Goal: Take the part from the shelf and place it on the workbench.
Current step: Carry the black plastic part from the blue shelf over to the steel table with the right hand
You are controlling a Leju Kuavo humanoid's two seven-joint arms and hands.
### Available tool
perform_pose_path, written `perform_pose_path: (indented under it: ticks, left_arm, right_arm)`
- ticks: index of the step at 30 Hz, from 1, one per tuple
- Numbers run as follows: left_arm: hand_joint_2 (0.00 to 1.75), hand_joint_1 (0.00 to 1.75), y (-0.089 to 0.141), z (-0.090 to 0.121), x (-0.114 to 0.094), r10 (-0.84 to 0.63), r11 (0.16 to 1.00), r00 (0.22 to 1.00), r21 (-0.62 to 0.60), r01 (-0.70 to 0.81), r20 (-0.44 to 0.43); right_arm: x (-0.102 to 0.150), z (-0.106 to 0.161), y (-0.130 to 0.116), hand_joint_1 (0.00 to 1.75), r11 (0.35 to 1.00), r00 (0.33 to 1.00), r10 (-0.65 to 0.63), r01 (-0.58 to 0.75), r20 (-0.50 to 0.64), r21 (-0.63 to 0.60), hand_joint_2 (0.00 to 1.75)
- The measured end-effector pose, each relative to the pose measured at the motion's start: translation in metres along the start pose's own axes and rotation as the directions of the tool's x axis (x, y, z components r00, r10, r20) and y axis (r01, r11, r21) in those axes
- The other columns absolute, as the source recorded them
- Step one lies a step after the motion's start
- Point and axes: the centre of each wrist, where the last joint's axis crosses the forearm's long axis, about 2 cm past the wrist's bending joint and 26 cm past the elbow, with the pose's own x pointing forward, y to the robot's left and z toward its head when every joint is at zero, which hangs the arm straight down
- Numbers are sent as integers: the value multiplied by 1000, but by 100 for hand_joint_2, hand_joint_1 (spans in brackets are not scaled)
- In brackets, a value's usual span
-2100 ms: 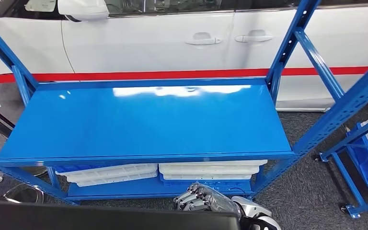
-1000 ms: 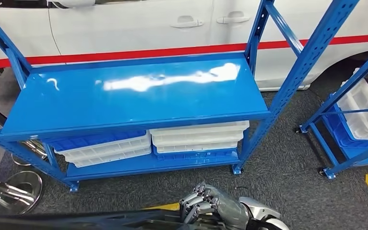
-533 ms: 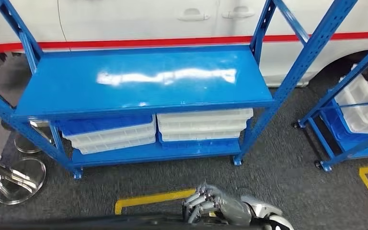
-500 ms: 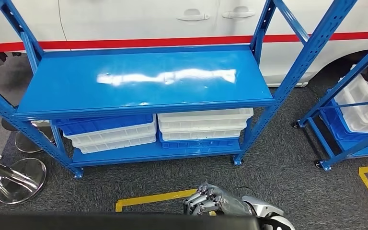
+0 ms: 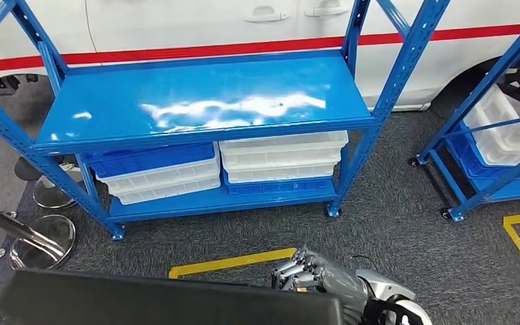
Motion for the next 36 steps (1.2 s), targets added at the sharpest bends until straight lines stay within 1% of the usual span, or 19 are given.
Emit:
perform_pose_path:
  ticks: [11, 18, 26, 36]
  left_arm:
    - [175, 0, 12, 1, 7, 2, 1000, 999, 16, -2, 45]
    - [175, 0, 21, 1, 9, -15, 999, 998, 38, 13, 57]
    - [175, 0, 29, 2, 15, -23, 998, 996, 54, 19, 82]
    - [175, 0, 30, 2, 18, -26, 998, 996, 58, 21, 91]
  right_arm:
    - [1, 1, 1, 175, 999, 999, 38, -38, 10, -15, 175]
    - [3, 6, 4, 175, 997, 997, 73, -73, 8, -31, 175]
    - [6, 10, 5, 175, 996, 997, 82, -82, 6, -32, 175]
    - [7, 11, 4, 175, 995, 996, 92, -91, 7, -31, 175]
